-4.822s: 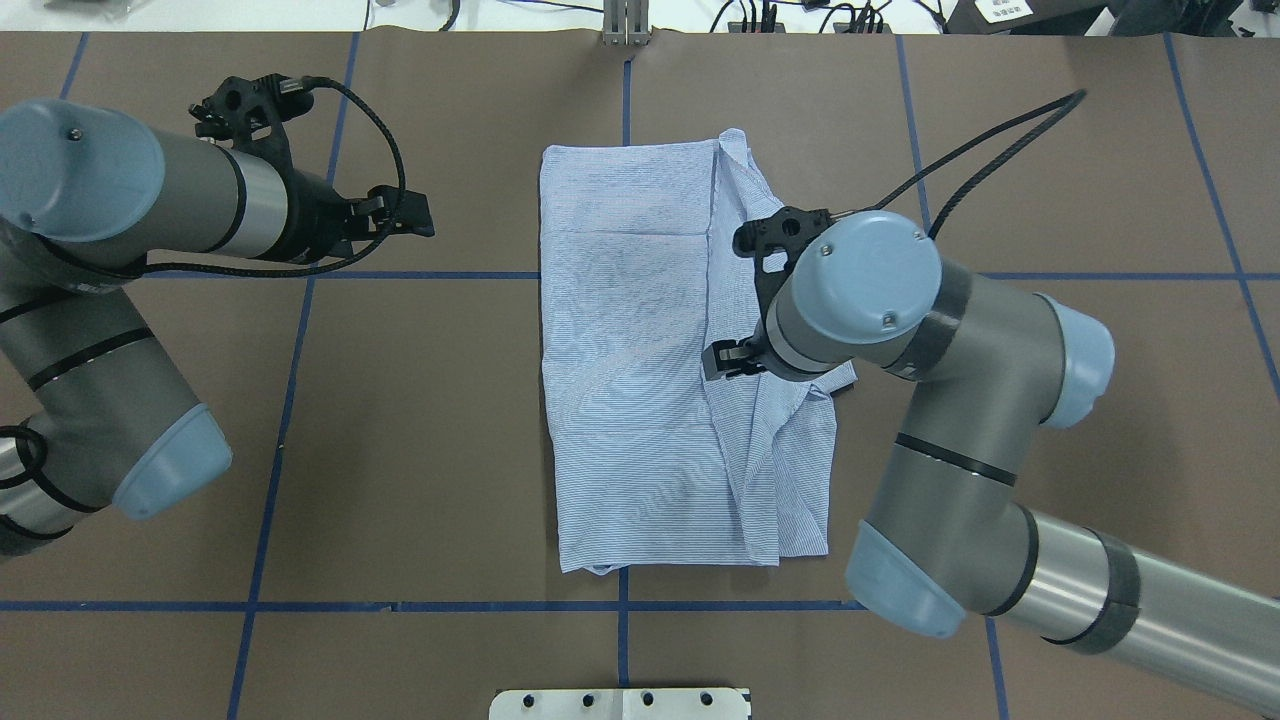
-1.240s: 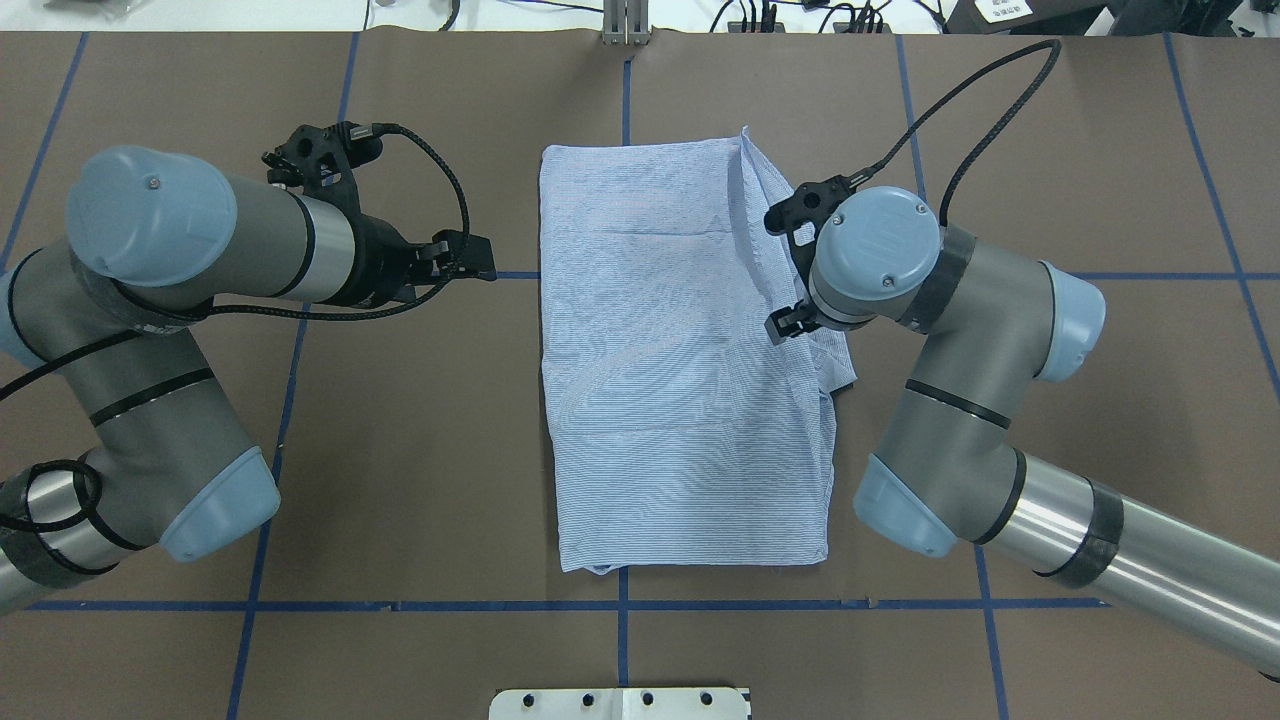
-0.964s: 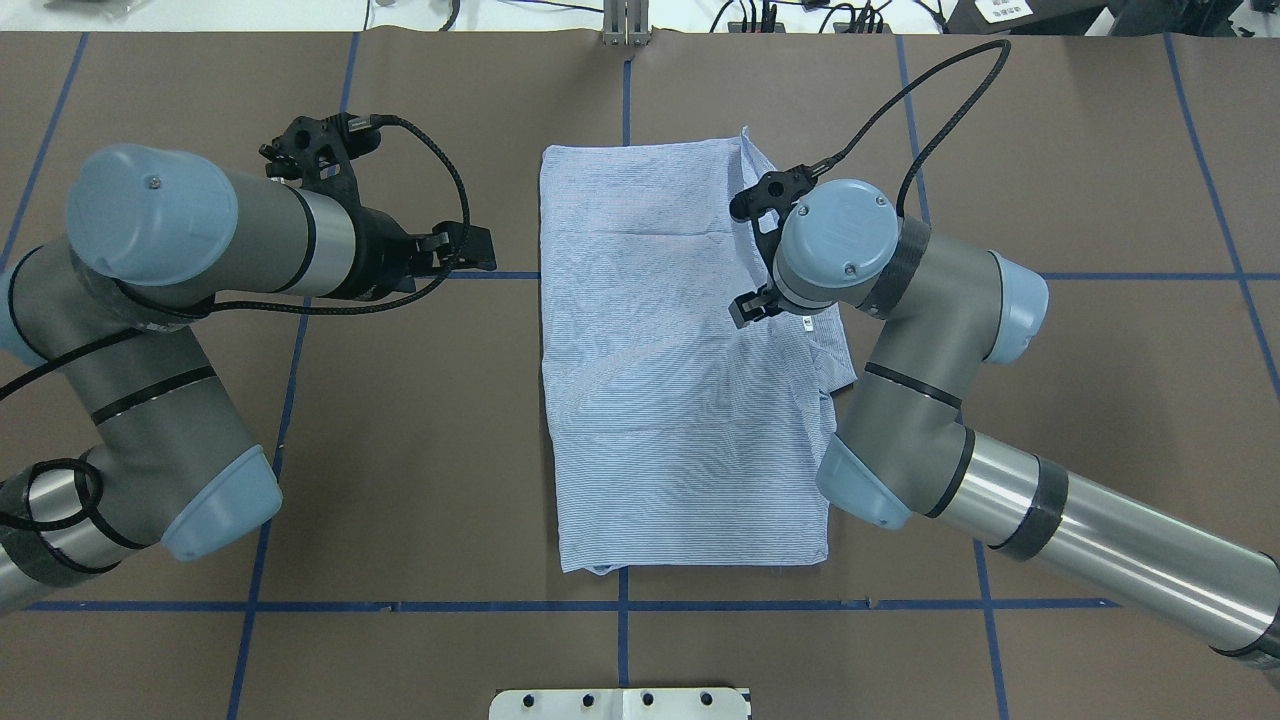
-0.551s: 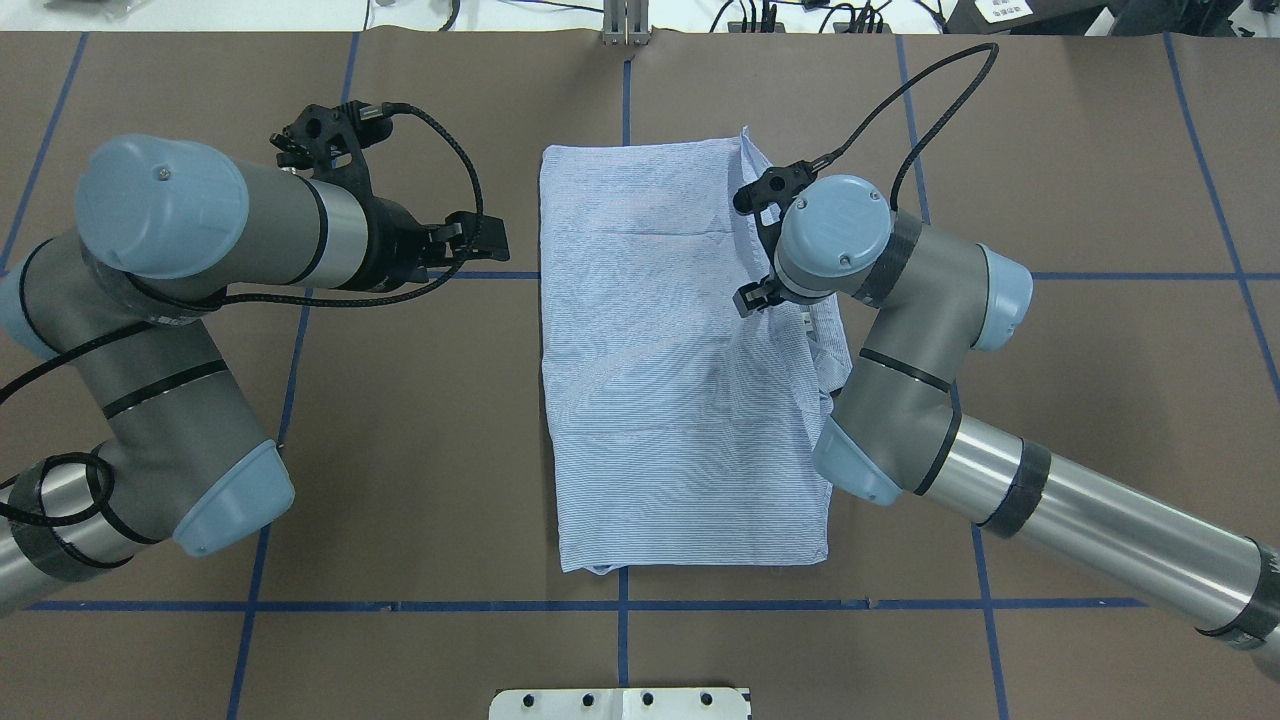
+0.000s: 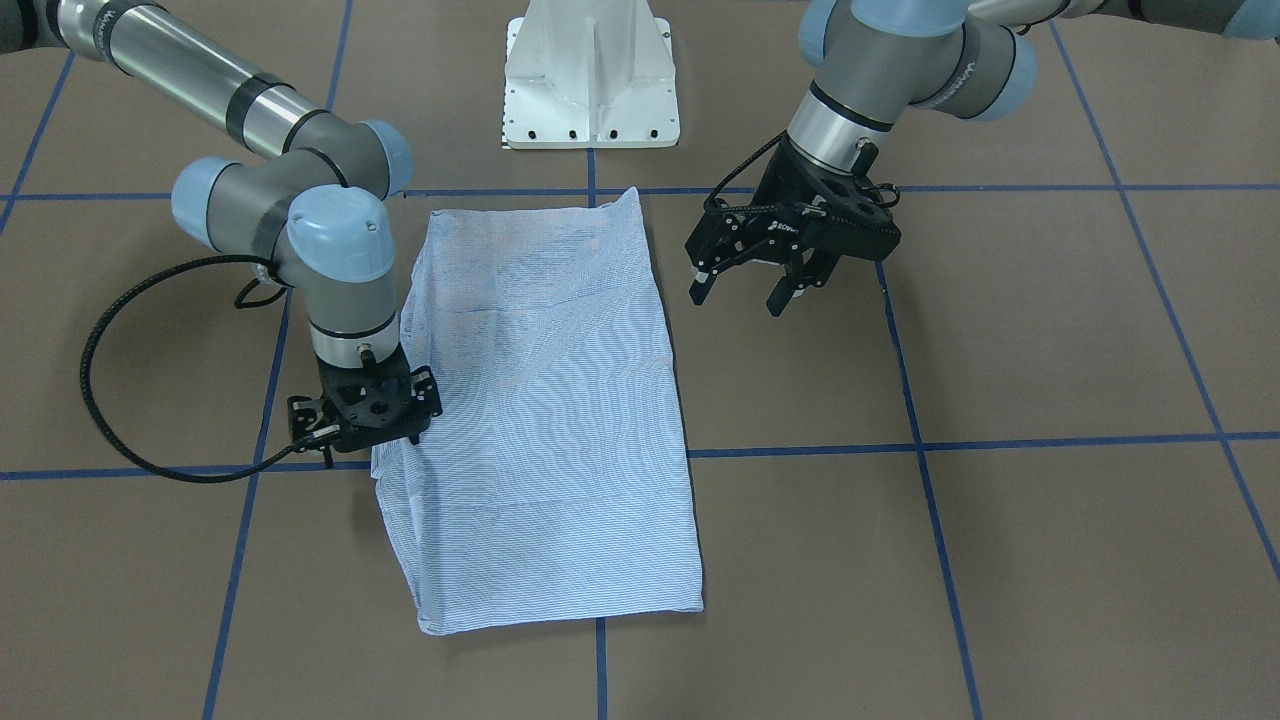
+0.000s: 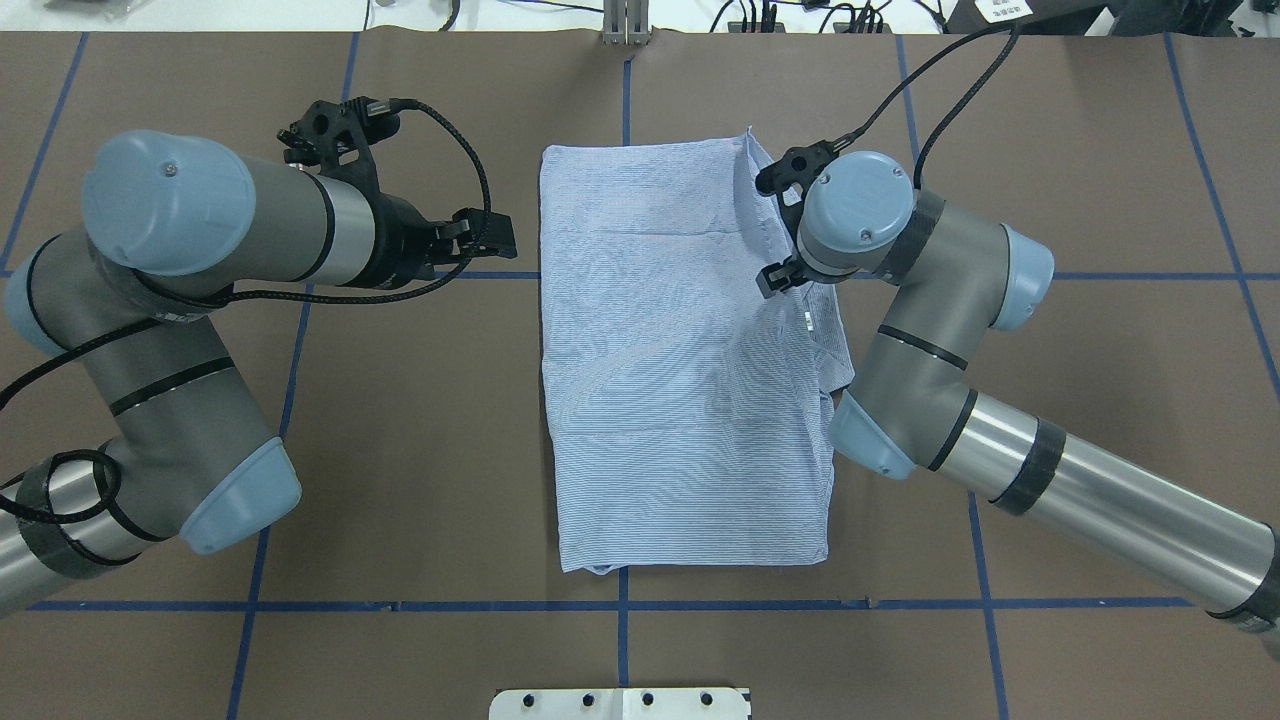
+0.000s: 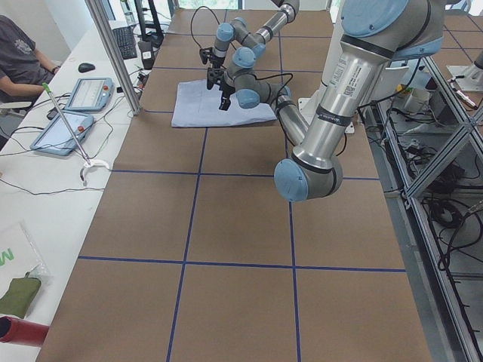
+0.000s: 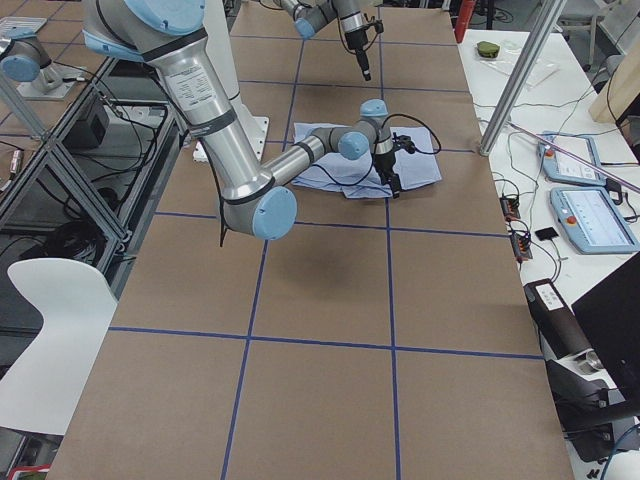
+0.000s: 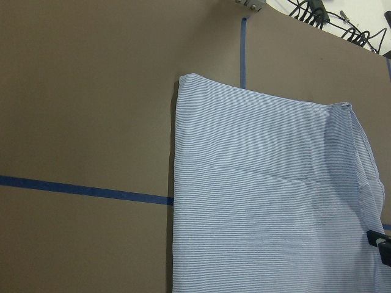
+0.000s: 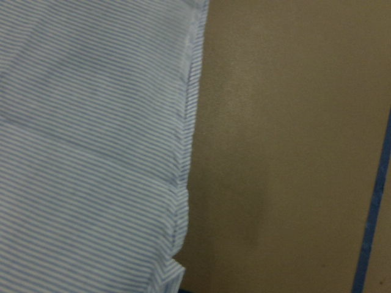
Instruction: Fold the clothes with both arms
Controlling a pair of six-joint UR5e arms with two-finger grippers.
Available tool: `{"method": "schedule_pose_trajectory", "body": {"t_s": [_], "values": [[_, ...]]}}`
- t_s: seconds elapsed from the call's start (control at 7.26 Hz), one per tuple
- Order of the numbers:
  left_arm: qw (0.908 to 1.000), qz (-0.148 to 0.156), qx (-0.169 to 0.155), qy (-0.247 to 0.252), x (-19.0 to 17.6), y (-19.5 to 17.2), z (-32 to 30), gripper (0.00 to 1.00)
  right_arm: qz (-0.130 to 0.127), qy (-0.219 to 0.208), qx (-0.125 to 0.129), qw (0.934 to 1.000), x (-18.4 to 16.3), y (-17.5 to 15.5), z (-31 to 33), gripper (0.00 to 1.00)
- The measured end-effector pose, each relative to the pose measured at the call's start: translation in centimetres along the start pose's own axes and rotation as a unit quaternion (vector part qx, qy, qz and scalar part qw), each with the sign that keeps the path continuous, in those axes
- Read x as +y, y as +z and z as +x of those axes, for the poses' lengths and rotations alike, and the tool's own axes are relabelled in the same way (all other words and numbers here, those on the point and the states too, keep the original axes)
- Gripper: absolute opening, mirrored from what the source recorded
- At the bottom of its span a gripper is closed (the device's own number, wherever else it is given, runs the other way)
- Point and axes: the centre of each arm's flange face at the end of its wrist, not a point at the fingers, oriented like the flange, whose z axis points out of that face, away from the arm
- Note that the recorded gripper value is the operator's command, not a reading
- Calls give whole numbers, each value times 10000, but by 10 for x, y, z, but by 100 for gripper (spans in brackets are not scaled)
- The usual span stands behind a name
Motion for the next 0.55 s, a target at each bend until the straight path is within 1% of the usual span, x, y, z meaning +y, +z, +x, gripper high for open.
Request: {"method": "schedule_pose_trajectory", "body": {"t_s": [0.14,0.28,0.41,0.55], "values": [[10000,1,19,4,0,-1,3,100,-94,-10,97,9999,0,11,19,100],[10000,5,28,5,-1,-1,4,100,-151,25,99,9998,-4,13,32,100],[10000,5,32,6,-1,-2,4,100,-189,83,-27,9998,-10,8,42,100],[10000,4,42,7,-1,-3,4,100,-201,133,-254,9994,-15,-3,46,100]]}}
